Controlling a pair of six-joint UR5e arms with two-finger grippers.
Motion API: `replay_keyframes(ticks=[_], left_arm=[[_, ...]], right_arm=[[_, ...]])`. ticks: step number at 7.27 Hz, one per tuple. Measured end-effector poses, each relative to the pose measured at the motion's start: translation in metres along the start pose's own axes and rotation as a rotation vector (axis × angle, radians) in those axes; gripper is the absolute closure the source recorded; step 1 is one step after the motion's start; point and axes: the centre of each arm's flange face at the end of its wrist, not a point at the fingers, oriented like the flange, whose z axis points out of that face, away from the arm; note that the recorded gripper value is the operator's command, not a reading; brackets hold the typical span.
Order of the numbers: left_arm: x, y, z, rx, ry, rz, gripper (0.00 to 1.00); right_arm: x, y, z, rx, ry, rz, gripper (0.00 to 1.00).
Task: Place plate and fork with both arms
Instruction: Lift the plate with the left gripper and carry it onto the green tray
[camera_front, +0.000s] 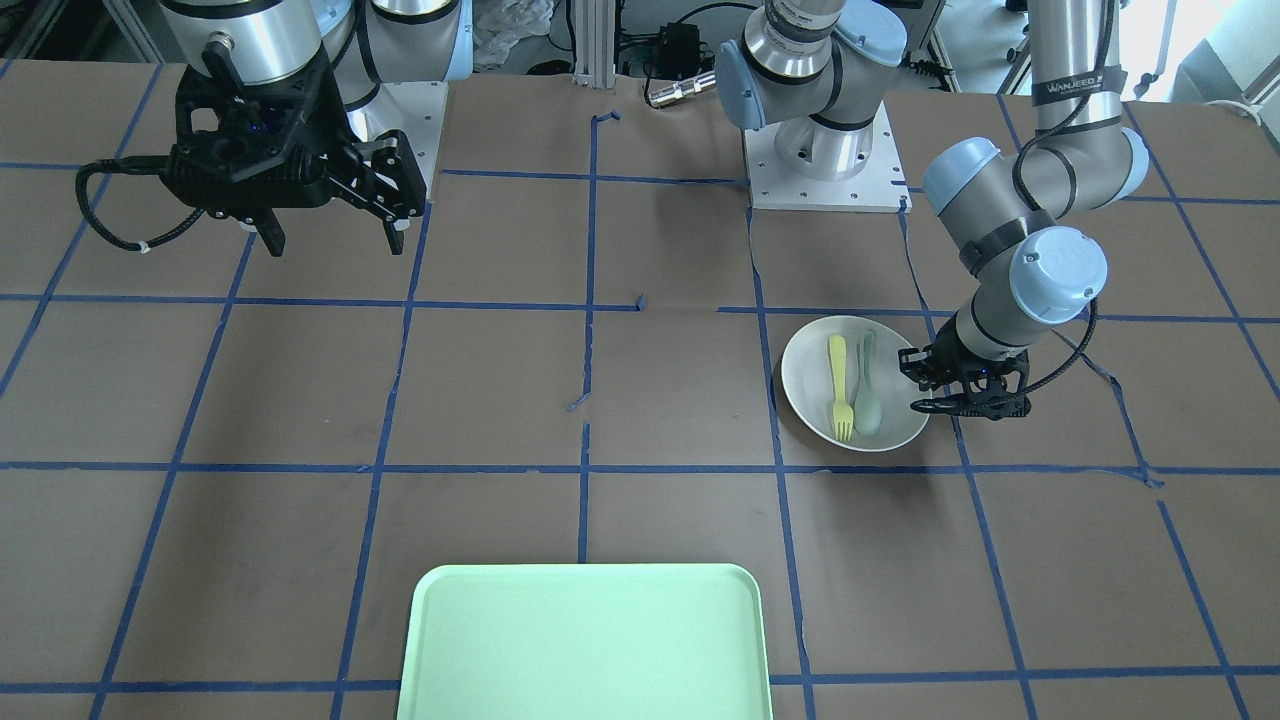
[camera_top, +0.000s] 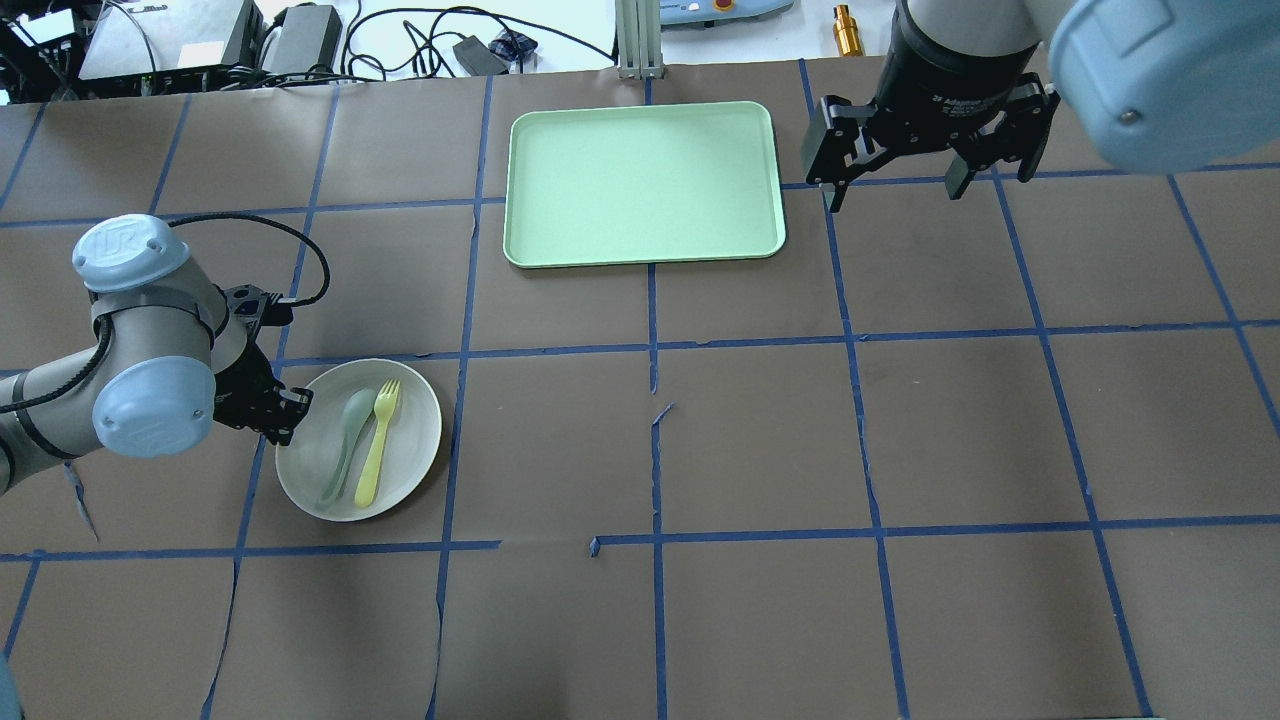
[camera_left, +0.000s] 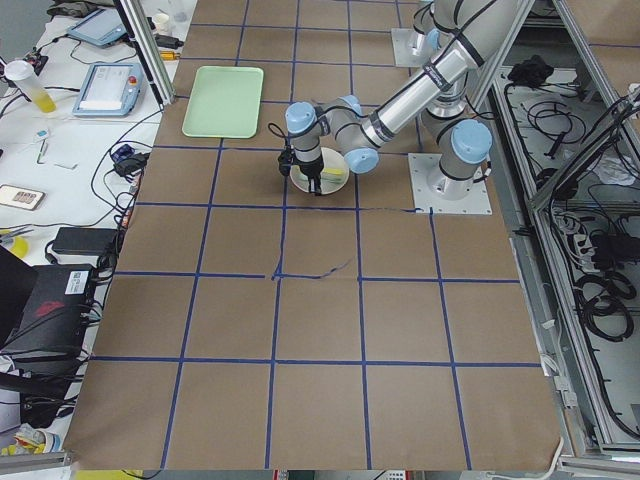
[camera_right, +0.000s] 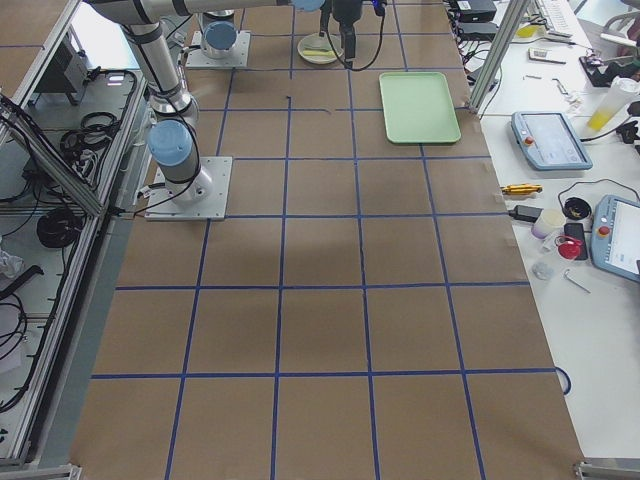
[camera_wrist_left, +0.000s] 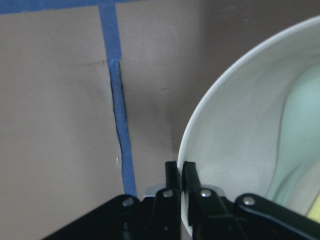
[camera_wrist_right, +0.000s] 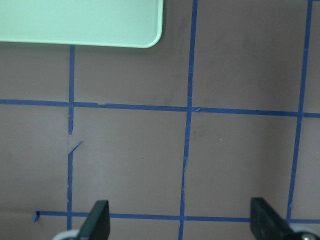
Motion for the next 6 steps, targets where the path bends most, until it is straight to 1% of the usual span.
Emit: replay_keyframes(ticks=[1, 3, 4, 6], left_arm=[[-0.001, -0.001, -0.003, 0.007, 0.012, -0.002, 1.0], [-0.002, -0.006, -0.012, 0.01, 0.071, 0.002, 1.0], [-0.002, -0.01, -0.019, 0.01, 0.101, 0.004, 1.0], [-0.007, -0.025, -0.04, 0.015, 0.139, 0.004, 1.0]], right_arm=[[0.0, 0.0, 0.0, 0.0, 0.0, 0.0, 0.0], [0.0, 0.0, 0.0, -0.001, -0.001, 0.0, 0.0], [0.0, 0.0, 0.0, -0.001, -0.001, 0.0, 0.0], [0.0, 0.0, 0.0, -0.001, 0.0, 0.0, 0.0]])
